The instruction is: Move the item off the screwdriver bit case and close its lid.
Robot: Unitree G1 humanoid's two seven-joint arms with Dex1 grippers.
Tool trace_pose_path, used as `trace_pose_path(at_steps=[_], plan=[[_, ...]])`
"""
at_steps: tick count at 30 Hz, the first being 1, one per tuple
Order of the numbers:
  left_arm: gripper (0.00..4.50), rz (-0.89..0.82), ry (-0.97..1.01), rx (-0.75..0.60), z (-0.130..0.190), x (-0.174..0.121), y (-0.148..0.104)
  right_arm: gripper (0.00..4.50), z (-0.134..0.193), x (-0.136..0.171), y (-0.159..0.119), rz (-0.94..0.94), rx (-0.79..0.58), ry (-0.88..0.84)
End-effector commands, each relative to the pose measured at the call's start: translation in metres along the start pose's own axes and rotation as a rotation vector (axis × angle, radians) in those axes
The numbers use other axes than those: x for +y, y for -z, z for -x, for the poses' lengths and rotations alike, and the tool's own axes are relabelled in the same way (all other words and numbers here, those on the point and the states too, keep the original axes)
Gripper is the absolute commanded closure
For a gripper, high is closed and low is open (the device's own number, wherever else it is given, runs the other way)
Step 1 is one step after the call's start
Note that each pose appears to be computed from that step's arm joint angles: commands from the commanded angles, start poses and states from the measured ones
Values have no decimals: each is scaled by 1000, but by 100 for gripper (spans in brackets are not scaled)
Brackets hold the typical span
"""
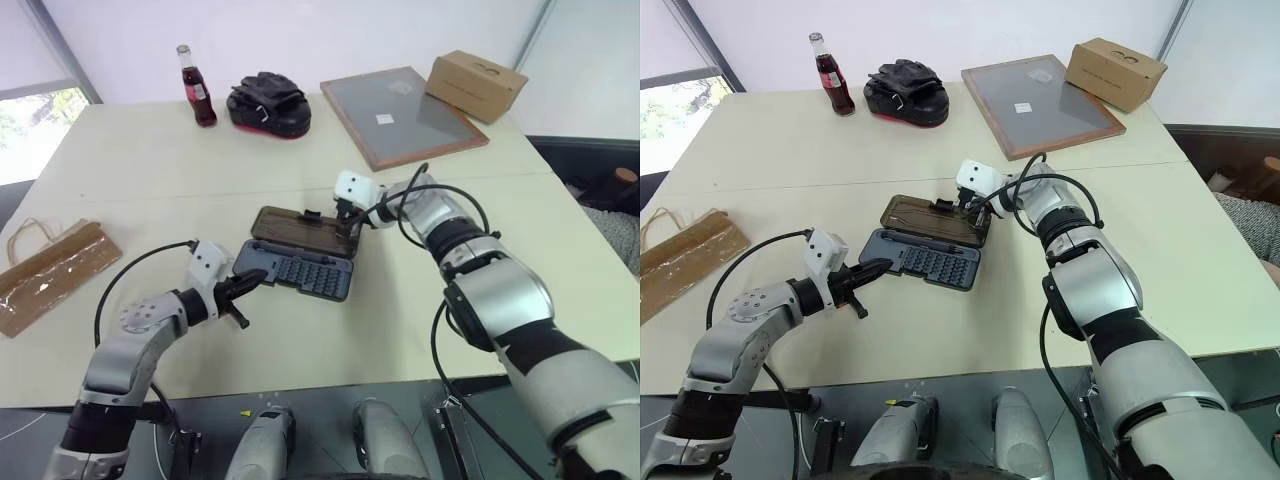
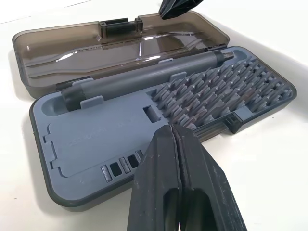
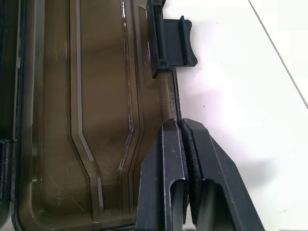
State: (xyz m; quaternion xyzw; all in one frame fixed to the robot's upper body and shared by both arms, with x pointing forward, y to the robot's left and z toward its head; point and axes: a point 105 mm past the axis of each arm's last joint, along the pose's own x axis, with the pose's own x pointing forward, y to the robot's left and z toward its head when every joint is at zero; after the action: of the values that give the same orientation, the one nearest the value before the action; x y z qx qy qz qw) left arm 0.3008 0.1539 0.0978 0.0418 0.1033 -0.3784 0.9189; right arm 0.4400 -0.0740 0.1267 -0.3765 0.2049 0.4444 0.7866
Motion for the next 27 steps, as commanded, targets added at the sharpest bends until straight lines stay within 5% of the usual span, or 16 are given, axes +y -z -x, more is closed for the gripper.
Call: trace_pose_path(at_steps=[1,20,27], plan=[[450,-35,-15,-42,3,4,-15,443,-8,17,20,16,75,-80],[450,-60,-73,-70,9,13,-23,443,-25,46,32,272,129,-175],[450,-78,-248,-171,18,45,-46,127,-11,31,-4,372,-18,-131]])
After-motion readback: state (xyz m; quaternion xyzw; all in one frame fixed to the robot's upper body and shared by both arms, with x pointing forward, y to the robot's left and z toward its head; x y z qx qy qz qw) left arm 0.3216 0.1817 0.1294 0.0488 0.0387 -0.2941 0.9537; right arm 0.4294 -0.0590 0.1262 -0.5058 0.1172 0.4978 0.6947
